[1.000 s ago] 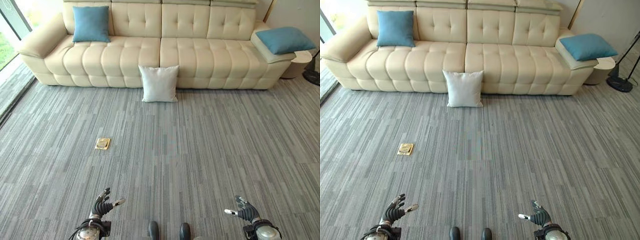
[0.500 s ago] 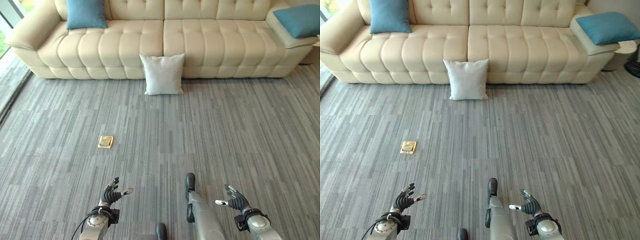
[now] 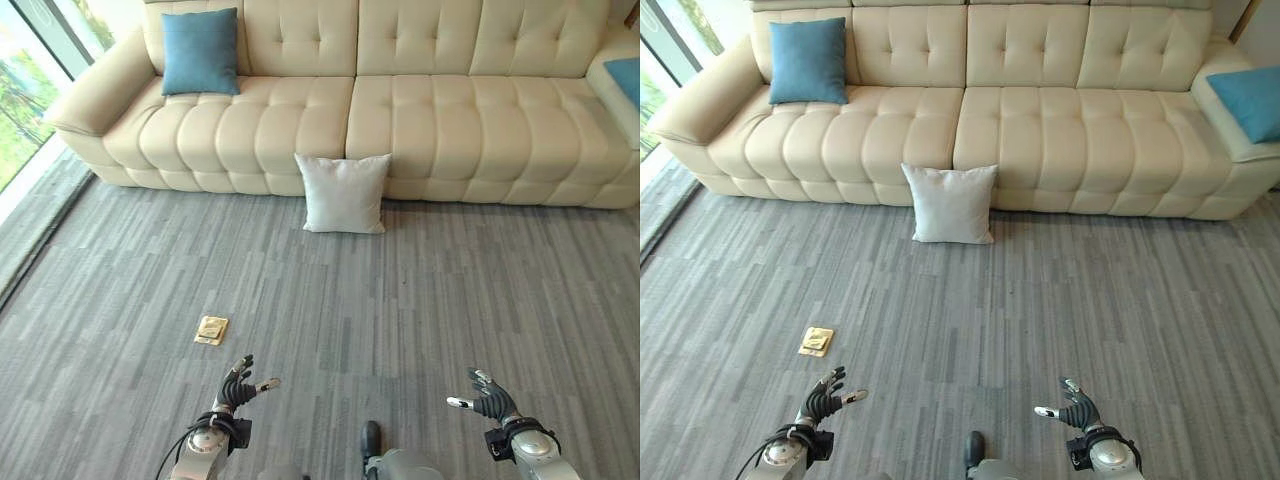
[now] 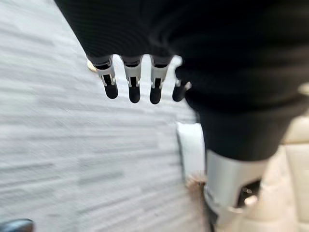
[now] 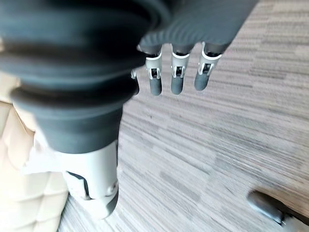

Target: Pick up all the scattered cushions and arrange them neatly on the sofa.

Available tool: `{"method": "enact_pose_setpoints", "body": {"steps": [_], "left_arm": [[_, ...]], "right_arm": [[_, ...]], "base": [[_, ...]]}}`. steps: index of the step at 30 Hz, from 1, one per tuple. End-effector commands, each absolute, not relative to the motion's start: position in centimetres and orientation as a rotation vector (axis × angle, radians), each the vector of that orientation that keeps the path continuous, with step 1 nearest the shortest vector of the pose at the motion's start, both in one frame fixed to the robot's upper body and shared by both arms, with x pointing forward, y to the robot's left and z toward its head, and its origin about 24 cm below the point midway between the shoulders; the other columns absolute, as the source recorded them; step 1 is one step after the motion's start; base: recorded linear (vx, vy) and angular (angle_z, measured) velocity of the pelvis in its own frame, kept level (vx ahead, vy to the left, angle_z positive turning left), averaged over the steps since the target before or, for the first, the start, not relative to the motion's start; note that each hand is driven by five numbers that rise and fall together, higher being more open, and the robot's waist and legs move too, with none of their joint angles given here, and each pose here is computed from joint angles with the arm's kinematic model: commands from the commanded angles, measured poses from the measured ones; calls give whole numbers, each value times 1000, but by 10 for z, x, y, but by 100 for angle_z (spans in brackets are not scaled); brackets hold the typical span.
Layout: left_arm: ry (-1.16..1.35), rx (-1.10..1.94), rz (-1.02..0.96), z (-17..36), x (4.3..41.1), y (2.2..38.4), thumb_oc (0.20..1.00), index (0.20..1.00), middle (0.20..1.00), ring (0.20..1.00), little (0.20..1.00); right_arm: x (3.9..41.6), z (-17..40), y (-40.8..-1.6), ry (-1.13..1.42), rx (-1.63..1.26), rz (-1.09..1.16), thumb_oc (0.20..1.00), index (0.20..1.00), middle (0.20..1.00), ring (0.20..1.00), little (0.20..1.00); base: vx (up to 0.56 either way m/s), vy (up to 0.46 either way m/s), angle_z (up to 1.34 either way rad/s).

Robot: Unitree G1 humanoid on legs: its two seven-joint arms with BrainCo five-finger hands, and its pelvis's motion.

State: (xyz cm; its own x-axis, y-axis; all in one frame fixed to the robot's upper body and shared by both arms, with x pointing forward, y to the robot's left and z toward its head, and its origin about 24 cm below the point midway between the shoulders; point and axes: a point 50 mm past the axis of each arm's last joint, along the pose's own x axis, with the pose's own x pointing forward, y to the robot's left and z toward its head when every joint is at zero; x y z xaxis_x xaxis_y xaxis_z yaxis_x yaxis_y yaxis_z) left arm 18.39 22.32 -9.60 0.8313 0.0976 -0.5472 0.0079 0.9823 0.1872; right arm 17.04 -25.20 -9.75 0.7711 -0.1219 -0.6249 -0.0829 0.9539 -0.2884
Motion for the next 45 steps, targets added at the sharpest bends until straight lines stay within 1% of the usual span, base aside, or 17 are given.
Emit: {"method": "enact_pose_setpoints", "body": {"steps": [1, 10, 15, 21, 25, 29, 35, 39, 45], "left_arm": [[542, 231, 32, -87, 185, 231, 1000, 1000, 1000, 1000, 1000], [594, 218, 60, -95, 171, 235, 1000, 1000, 1000, 1000, 1000], [569, 251, 60, -89, 177, 243, 1000, 1000, 1000, 1000, 1000], [562, 262, 83, -87, 181, 247, 1000, 1000, 1000, 1000, 1000], [579, 259, 76, -91, 180, 242, 1000, 1000, 1000, 1000, 1000], [575, 271, 48, -92, 181, 236, 1000, 1000, 1000, 1000, 1000], [603, 264, 9, -98, 174, 230, 1000, 1000, 1000, 1000, 1000], [599, 264, -6, -98, 175, 225, 1000, 1000, 1000, 1000, 1000], [593, 267, -26, -97, 171, 224, 1000, 1000, 1000, 1000, 1000]], "right_arm": [[164, -93, -270, 675, -322, -92, 1000, 1000, 1000, 1000, 1000], [162, -99, -262, 697, -322, -73, 1000, 1000, 1000, 1000, 1000], [180, -90, -252, 621, -259, -69, 1000, 1000, 1000, 1000, 1000], [193, -82, -245, 574, -281, -24, 1000, 1000, 1000, 1000, 1000], [193, -82, -249, 583, -294, -36, 1000, 1000, 1000, 1000, 1000], [186, -85, -255, 610, -308, -44, 1000, 1000, 1000, 1000, 1000], [178, -82, -267, 606, -311, -75, 1000, 1000, 1000, 1000, 1000], [181, -80, -268, 598, -320, -70, 1000, 1000, 1000, 1000, 1000], [176, -83, -271, 626, -335, -81, 1000, 1000, 1000, 1000, 1000]], "base": [[243, -4, -12], [345, 118, -39], [366, 294, -31], [299, 99, 12], [336, -76, 16], [368, -156, 18], [374, -311, 69], [227, -145, -42], [201, -3, -31]]}}
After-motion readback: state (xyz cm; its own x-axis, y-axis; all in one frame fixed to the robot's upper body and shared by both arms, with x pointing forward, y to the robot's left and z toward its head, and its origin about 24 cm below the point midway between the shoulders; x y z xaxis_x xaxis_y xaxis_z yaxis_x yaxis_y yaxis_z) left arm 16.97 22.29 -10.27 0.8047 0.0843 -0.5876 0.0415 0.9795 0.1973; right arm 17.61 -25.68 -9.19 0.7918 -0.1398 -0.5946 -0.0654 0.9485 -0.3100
